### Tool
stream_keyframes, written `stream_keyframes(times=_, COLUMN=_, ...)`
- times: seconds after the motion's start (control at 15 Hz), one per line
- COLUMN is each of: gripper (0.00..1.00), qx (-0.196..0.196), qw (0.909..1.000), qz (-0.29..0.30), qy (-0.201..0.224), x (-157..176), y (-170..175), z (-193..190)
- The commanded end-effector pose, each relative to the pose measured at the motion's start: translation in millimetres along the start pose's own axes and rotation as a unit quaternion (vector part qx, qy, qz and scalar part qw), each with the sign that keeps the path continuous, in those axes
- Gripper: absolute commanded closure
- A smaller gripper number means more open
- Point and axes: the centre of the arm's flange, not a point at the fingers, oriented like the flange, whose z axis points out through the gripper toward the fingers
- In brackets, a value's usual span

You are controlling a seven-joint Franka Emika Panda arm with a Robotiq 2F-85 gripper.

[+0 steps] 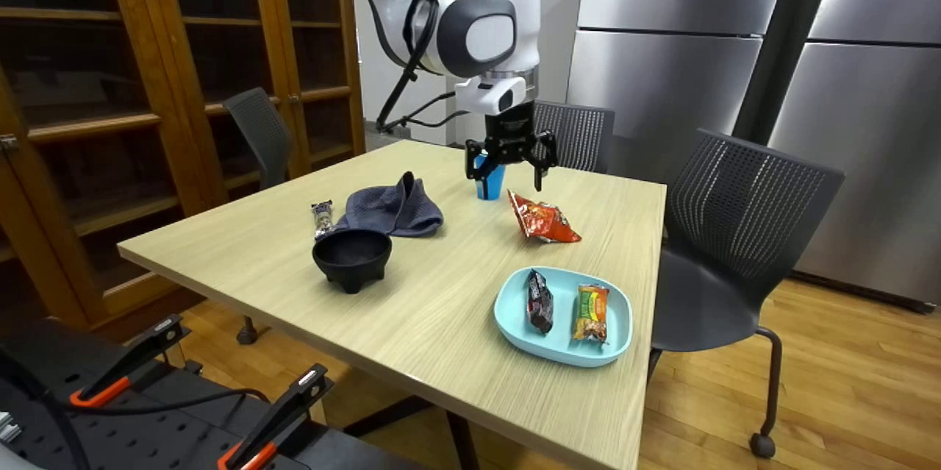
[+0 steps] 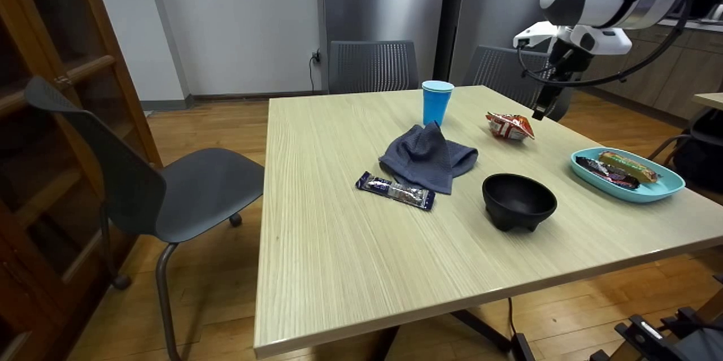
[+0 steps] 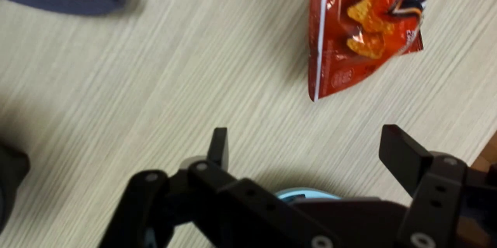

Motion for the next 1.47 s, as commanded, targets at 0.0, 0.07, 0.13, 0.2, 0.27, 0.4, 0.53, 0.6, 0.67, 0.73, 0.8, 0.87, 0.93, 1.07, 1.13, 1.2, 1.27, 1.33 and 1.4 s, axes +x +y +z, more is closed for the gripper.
stream_keyframes(times=0.0, gripper=0.00, qx=0.010, qw=0.9993, qz=-0.037, qy=-0.005, x=-32, y=49, z=-25)
stream_keyframes(times=0.07, gripper=0.00, qx=0.011, qw=0.9988, qz=-0.047, qy=-0.006, x=-41, y=60, z=-26)
stream_keyframes(times=0.13, gripper=0.00, qx=0.009, qw=0.9983, qz=-0.057, qy=-0.008, x=-51, y=73, z=-26)
stream_keyframes(times=0.2, gripper=0.00, qx=0.007, qw=0.9978, qz=-0.065, qy=-0.010, x=-59, y=85, z=-25)
stream_keyframes(times=0.27, gripper=0.00, qx=0.003, qw=0.9974, qz=-0.070, qy=-0.012, x=-67, y=99, z=-25)
stream_keyframes(times=0.4, gripper=0.00, qx=-0.001, qw=0.9965, qz=-0.082, qy=-0.016, x=-81, y=124, z=-23)
stream_keyframes(times=0.53, gripper=0.00, qx=0.001, qw=0.9963, qz=-0.084, qy=-0.020, x=-93, y=147, z=-23)
stream_keyframes(times=0.6, gripper=0.00, qx=0.001, qw=0.9962, qz=-0.084, qy=-0.020, x=-98, y=157, z=-24)
stream_keyframes(times=0.67, gripper=0.00, qx=-0.004, qw=0.9959, qz=-0.089, qy=-0.017, x=-101, y=173, z=-28)
stream_keyframes(times=0.73, gripper=0.00, qx=-0.008, qw=0.9955, qz=-0.093, qy=-0.014, x=-103, y=183, z=-28)
stream_keyframes(times=0.8, gripper=0.00, qx=-0.014, qw=0.9943, qz=-0.105, qy=-0.009, x=-105, y=190, z=-28)
stream_keyframes(times=0.87, gripper=0.00, qx=-0.010, qw=0.9944, qz=-0.105, qy=-0.010, x=-109, y=170, z=-8)
stream_keyframes(times=0.93, gripper=0.00, qx=-0.012, qw=0.9938, qz=-0.110, qy=-0.010, x=-111, y=179, z=-10)
stream_keyframes(times=1.07, gripper=0.00, qx=-0.014, qw=0.9935, qz=-0.113, qy=-0.009, x=-111, y=185, z=-10)
stream_keyframes(times=1.13, gripper=0.00, qx=-0.014, qw=0.9935, qz=-0.112, qy=-0.009, x=-110, y=185, z=-11)
stream_keyframes(times=1.2, gripper=0.00, qx=-0.013, qw=0.9936, qz=-0.112, qy=-0.009, x=-110, y=184, z=-11)
stream_keyframes(times=1.27, gripper=0.00, qx=-0.013, qw=0.9936, qz=-0.112, qy=-0.009, x=-110, y=184, z=-11)
stream_keyframes(times=1.33, gripper=0.00, qx=-0.016, qw=0.9930, qz=-0.116, qy=-0.014, x=-111, y=184, z=-10)
stream_keyframes(times=1.4, gripper=0.00, qx=-0.016, qw=0.9929, qz=-0.116, qy=-0.017, x=-113, y=185, z=-10)
